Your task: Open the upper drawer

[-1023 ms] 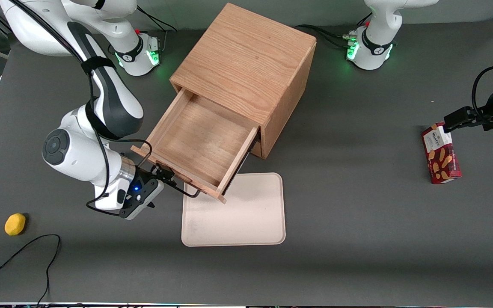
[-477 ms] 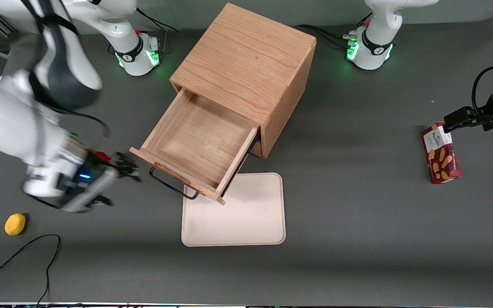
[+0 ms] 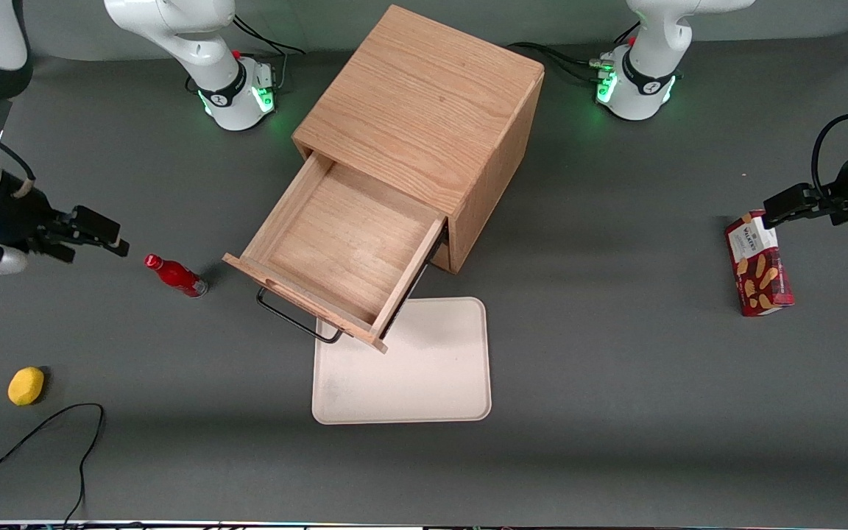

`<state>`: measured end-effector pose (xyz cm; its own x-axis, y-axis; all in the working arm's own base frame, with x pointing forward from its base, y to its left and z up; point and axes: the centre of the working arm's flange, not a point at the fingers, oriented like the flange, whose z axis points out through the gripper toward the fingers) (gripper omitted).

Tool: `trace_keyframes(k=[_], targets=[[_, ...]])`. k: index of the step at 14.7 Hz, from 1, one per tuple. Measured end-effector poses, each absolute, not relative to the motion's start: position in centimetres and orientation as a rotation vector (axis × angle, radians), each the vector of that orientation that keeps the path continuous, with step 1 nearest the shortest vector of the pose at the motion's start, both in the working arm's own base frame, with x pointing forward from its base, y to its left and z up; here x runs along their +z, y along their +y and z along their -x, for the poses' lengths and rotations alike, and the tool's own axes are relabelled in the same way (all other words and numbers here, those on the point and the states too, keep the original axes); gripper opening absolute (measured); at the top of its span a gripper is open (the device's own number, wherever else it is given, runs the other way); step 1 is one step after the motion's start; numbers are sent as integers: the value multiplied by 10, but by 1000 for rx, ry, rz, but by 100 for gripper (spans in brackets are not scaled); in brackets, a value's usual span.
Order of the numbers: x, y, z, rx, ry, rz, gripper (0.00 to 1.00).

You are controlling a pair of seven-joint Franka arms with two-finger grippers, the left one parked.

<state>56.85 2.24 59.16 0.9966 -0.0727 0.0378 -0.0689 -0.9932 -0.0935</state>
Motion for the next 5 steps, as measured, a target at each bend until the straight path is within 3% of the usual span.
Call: trace_keyframes(k=[5], targets=[[601,16,-549,-9,173,3112,100]])
